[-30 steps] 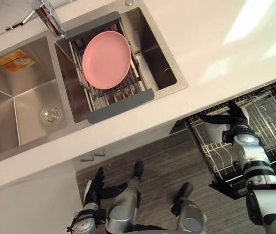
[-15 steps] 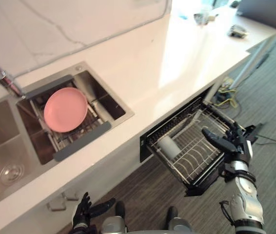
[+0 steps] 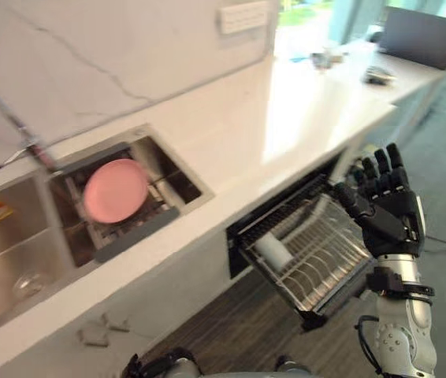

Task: Walk over to the sink, pick up the cup, carry it to the dishwasher, place the cup inside the dishwasher, then close the dishwasher door

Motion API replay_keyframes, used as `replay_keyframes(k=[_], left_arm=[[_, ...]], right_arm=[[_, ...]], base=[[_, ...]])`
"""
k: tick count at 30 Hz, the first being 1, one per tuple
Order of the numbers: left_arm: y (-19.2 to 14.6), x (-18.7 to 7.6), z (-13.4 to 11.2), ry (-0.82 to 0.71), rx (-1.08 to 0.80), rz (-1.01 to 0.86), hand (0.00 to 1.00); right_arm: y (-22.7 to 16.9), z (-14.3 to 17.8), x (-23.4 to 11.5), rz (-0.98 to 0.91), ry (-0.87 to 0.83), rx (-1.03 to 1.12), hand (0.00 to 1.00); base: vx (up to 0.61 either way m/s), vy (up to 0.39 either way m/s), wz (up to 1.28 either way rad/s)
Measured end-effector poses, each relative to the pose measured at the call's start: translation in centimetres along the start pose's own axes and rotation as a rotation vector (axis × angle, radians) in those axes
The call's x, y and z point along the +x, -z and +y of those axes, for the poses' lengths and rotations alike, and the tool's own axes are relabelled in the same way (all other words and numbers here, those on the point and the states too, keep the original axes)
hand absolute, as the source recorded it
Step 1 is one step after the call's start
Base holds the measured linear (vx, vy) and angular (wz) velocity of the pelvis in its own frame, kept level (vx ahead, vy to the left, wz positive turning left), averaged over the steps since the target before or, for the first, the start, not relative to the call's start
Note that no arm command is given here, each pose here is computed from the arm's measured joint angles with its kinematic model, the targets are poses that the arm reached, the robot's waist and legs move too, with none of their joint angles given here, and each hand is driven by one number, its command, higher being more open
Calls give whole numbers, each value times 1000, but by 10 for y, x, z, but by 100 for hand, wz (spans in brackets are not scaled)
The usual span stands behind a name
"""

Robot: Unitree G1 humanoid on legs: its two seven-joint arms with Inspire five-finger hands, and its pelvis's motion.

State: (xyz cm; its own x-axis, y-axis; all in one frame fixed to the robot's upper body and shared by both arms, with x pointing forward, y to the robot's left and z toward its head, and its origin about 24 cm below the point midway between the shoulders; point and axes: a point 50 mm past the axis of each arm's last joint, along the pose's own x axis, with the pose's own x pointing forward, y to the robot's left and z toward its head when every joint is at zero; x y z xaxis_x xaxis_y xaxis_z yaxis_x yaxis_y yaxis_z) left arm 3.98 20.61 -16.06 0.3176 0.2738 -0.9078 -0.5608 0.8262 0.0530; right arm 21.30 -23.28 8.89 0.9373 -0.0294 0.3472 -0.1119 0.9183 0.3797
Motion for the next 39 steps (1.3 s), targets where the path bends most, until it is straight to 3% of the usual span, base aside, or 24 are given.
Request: replay_keyframes(k=[4,16,24,32,33,39], left_arm=[[0,0,0,-18,6,4,100],[-20,8,14,-2,188,-11,100],[-41,13,14,-5,393,-16,100],[-25,11,16,-18,252,37,100],[-15,9,15,-12,220,55,100],[-15,9,14,-10,217,51,100]], right_arm=[[6,20,9,-7,-110,63,100],[11,-3,1,-42,118,75,100],[7,-4,-12,-55,155,61,100],[-6,-23,-18,-94,204,15,100],[3,-21,-25,-25,164,35,100],[5,-19,-24,-20,162,41,100]], base=[[42,96,27],[105,105,45],[175,-29,75],[172,-102,0],[39,-22,-2],[-6,-4,13]])
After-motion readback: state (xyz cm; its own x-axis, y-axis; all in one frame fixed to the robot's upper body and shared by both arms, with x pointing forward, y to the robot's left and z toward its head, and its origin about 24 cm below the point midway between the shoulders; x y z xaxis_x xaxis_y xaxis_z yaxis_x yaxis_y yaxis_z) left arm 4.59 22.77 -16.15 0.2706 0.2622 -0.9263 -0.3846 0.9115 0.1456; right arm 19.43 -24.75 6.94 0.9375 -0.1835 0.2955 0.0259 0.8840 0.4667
